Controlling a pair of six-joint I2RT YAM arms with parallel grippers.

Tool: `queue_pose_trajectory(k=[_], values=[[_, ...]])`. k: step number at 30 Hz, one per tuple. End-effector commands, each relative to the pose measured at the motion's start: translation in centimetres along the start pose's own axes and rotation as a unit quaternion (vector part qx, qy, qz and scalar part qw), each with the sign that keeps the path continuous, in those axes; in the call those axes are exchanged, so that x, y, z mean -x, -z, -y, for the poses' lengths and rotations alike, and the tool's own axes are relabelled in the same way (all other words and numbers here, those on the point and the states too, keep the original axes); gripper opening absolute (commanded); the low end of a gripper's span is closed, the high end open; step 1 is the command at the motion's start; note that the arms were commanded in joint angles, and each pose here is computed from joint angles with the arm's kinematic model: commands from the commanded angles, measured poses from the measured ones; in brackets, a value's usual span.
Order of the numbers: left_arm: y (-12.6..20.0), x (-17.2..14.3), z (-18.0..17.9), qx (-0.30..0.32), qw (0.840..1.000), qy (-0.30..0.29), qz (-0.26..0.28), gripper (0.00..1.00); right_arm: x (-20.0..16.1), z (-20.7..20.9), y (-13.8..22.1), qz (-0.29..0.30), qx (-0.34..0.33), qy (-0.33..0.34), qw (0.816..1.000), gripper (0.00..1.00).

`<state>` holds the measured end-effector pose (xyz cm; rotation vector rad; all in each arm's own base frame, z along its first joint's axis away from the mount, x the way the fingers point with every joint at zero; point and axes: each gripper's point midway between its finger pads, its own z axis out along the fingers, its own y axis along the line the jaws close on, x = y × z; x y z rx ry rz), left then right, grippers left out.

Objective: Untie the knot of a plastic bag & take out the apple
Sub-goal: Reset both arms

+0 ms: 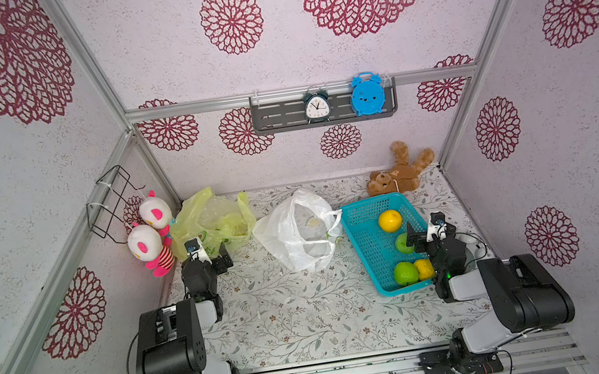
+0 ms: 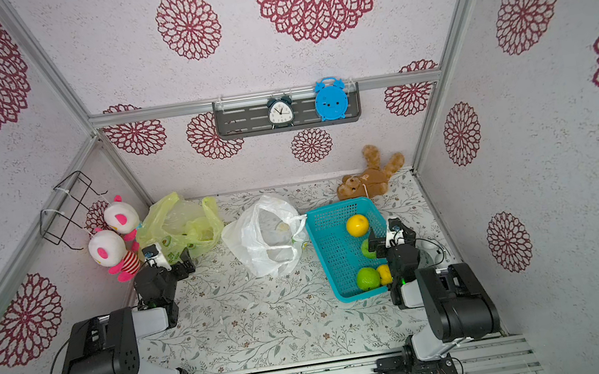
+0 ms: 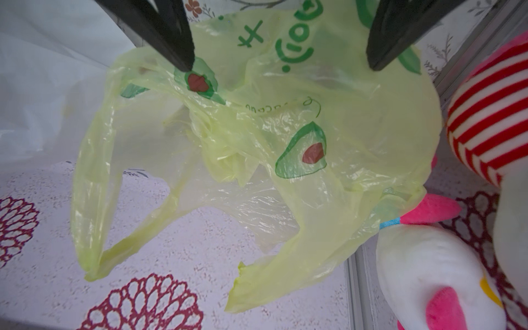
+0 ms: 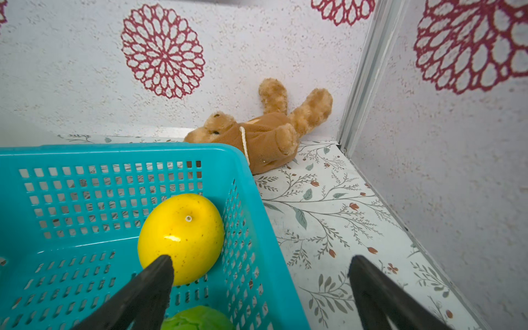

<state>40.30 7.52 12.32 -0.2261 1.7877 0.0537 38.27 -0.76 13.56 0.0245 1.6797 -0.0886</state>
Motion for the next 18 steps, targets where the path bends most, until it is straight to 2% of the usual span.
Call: queue_pose_trajectory(k=[1, 18], values=[[0.05, -0.22, -0.03, 0.003, 1.000, 0.002, -0.005, 0.97, -2.38, 1.03, -0.01, -0.047, -0.028, -0.016, 0.998, 0.99], [0.01, -0.35, -0.03, 0.005, 1.000, 0.001, -0.008, 0.97, -2.42, 1.01, 0.00, -0.047, -0.028, -0.016, 0.998, 0.99]])
